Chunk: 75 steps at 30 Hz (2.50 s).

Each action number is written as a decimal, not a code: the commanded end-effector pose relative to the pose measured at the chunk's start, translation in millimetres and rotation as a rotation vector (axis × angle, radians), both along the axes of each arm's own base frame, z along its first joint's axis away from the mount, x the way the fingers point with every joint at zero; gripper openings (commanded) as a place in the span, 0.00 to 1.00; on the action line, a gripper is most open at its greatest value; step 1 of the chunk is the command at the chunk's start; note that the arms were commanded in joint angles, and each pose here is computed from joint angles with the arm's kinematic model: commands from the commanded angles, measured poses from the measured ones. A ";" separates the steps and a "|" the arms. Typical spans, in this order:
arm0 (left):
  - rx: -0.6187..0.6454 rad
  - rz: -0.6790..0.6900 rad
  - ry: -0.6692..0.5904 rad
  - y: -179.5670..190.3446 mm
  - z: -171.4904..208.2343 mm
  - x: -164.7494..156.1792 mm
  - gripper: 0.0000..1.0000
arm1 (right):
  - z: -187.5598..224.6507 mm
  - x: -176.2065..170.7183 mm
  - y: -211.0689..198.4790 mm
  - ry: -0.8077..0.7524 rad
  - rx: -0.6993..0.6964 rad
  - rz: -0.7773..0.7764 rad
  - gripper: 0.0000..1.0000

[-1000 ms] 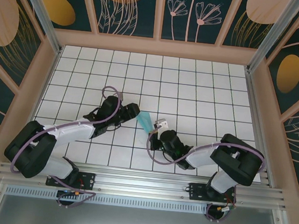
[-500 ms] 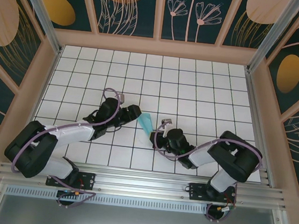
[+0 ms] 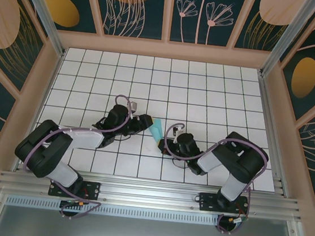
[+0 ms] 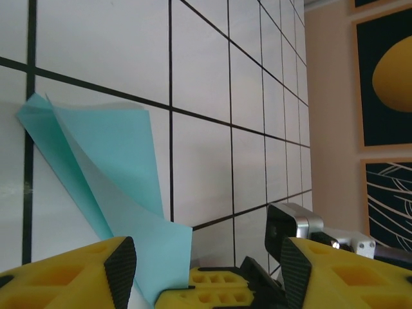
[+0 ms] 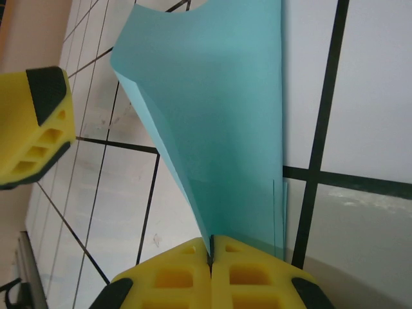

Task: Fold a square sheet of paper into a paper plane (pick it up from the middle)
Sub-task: Fold the wing for the fifth time at the center of the table.

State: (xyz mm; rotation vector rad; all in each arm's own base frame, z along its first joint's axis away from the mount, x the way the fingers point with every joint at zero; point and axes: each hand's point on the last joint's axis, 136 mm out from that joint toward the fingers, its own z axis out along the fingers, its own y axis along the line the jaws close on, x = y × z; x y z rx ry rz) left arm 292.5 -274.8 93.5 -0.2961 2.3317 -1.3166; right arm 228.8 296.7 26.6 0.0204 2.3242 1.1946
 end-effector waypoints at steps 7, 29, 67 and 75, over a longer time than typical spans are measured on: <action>-0.079 -0.121 -0.009 -25.6 2.3 -7.8 0.64 | 5.8 1.0 1.9 0.108 0.116 -0.030 0.00; -0.092 -0.164 0.003 -51.9 -22.6 0.1 0.64 | 0.9 -1.9 -4.9 0.115 -0.004 -0.036 0.17; -0.136 -0.246 -0.062 -57.6 -10.9 -10.3 0.70 | 11.3 -1.0 -1.3 0.214 0.172 -0.043 0.00; -0.135 -0.247 -0.050 -58.6 -17.2 -9.4 0.71 | -3.2 -2.7 -5.0 0.252 0.132 -0.061 0.00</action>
